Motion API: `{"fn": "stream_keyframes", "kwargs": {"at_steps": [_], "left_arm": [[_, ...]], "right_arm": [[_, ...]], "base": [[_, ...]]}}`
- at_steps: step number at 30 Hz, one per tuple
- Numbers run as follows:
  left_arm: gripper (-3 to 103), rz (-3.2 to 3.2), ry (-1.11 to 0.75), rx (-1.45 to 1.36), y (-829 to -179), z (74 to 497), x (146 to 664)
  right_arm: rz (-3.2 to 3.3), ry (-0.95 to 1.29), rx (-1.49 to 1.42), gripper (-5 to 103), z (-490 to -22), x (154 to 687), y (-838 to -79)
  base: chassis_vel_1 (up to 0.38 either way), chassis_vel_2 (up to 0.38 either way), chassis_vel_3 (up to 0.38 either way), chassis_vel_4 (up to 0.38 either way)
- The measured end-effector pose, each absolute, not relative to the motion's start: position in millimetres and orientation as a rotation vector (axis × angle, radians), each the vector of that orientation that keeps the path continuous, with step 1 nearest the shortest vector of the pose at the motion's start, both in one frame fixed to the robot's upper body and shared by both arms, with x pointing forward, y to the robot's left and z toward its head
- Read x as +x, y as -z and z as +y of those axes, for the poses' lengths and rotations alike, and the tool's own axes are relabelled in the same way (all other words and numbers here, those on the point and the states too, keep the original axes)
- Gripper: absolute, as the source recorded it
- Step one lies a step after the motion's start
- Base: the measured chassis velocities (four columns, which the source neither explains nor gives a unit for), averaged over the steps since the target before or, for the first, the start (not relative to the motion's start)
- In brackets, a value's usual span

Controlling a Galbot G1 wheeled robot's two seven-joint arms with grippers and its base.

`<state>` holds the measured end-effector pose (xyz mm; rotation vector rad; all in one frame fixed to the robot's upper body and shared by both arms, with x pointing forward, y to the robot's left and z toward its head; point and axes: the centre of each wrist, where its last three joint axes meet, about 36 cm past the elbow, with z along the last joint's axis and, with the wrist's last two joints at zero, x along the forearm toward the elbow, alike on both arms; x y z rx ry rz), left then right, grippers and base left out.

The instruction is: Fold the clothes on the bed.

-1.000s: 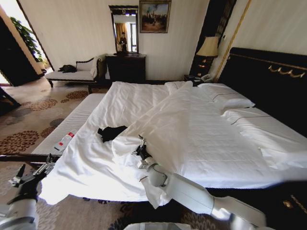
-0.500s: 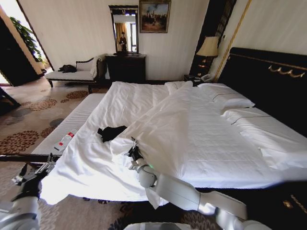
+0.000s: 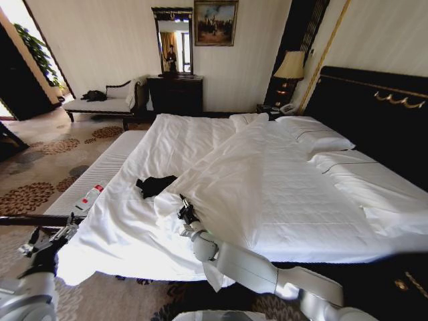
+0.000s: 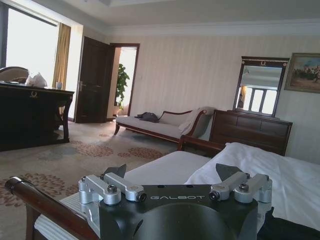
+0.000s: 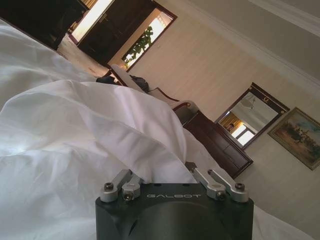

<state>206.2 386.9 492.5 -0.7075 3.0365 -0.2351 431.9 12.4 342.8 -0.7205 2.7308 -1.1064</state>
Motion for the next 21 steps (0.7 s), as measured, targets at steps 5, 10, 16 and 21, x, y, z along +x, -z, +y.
{"fn": "stream_keyframes", "kwargs": {"at_steps": [5, 10, 16, 21], "left_arm": [[100, 3.039, 0.236, -0.704, -492, 386, 207], [100, 3.038, 0.232, -0.695, -494, 386, 206], [100, 3.038, 0.228, -0.676, -498, 385, 206], [100, 3.041, 0.235, -0.659, -498, 383, 208]], "right_arm": [[2.769, 1.103, -0.647, 13, 15, 444, -347], [2.807, 1.108, -0.567, 3, 14, 450, -352], [2.926, 0.913, -0.448, 3, -1, 450, -377], [2.959, 0.643, -0.396, 3, -28, 443, -409]], "base": [[0.0, 0.0, 0.0, 0.0], [0.0, 0.0, 0.0, 0.0], [0.0, 0.0, 0.0, 0.0], [0.0, 0.0, 0.0, 0.0]]}}
